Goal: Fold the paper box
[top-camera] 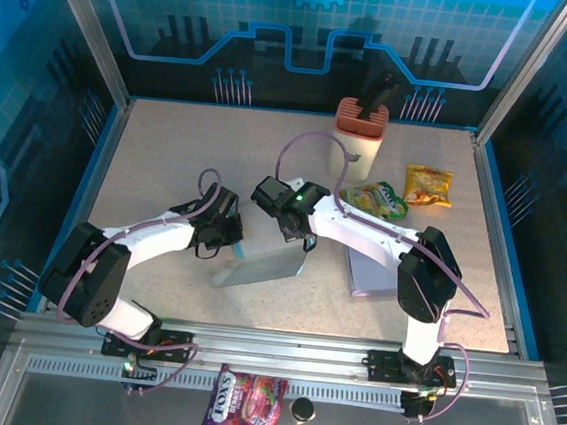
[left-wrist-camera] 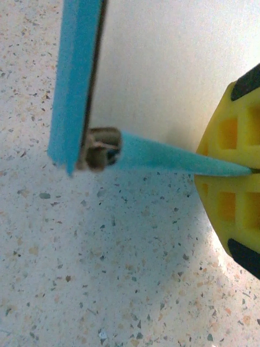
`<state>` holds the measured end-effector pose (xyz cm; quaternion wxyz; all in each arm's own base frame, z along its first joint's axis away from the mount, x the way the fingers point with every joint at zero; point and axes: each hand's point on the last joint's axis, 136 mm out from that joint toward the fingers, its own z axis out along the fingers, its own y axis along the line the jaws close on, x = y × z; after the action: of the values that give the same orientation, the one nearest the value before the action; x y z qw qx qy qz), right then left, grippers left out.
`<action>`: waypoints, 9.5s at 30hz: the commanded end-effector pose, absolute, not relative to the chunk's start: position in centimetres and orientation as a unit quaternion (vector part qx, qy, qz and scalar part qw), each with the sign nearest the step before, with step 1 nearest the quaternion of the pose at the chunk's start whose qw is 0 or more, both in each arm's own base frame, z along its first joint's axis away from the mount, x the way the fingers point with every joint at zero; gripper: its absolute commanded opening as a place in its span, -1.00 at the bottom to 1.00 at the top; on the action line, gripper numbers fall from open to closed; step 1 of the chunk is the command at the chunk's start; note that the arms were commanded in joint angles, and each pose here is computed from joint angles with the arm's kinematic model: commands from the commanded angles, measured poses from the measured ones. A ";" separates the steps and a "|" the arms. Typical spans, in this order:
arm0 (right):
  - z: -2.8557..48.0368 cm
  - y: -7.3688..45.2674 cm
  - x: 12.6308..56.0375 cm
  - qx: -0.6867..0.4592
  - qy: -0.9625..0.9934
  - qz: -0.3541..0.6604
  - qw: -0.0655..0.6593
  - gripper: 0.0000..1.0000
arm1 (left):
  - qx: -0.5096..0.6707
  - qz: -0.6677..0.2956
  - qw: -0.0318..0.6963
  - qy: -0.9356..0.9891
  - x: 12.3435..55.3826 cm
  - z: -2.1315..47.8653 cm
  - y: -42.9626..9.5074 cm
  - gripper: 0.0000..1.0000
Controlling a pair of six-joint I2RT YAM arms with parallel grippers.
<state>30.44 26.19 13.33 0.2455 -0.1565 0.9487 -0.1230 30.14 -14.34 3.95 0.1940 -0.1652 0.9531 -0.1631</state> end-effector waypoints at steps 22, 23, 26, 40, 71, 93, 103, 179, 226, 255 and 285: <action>11.3 25.3 29.3 -0.114 0.965 -0.107 0.212 -1.00 | -0.133 -0.231 0.198 0.943 29.0 11.8 -15.6 0.21; 11.2 25.2 29.2 -0.110 0.966 -0.106 0.210 -1.00 | -0.136 -0.238 0.195 0.942 28.9 12.0 -15.7 0.22; 10.9 24.7 29.2 -0.092 0.970 -0.106 0.200 -1.00 | -0.153 -0.247 0.207 0.934 29.1 13.4 -15.0 0.20; 6.9 17.7 25.7 0.236 0.963 -0.129 0.023 -1.00 | -0.180 -0.226 0.316 0.904 29.7 24.4 -9.8 0.11; 3.8 28.4 19.4 0.503 0.847 -0.017 -0.172 -0.55 | -0.260 -0.367 0.131 0.884 24.6 9.5 -17.5 -0.26; 8.0 23.4 32.8 0.045 0.989 0.132 0.057 -1.00 | -0.339 -0.323 0.087 0.880 24.2 5.6 -15.8 -0.48; 3.1 23.8 31.8 -0.007 0.993 0.118 -0.012 -0.87 | -0.371 -0.333 0.086 0.863 26.5 4.0 -16.1 -0.49; 12.7 27.7 37.3 -0.424 0.858 0.150 0.249 0.42 | -0.043 -0.161 0.213 0.963 25.3 13.2 -11.6 0.08; 15.3 29.2 40.3 -0.214 0.921 0.134 0.298 -1.00 | -0.082 -0.167 0.283 0.941 36.0 14.8 -10.9 -1.00; 13.2 30.2 38.8 -0.152 0.890 0.176 0.392 -1.00 | -0.075 -0.263 0.272 0.923 36.6 12.1 -12.6 -1.00; 14.6 25.4 27.0 0.075 0.941 0.263 0.197 0.47 | -0.119 -0.157 0.264 0.944 32.9 8.3 -11.1 -1.00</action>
<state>29.40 26.16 15.34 0.2520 0.0067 0.9369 0.2424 34.05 -11.85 9.04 0.2757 -0.0992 0.9389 -0.1806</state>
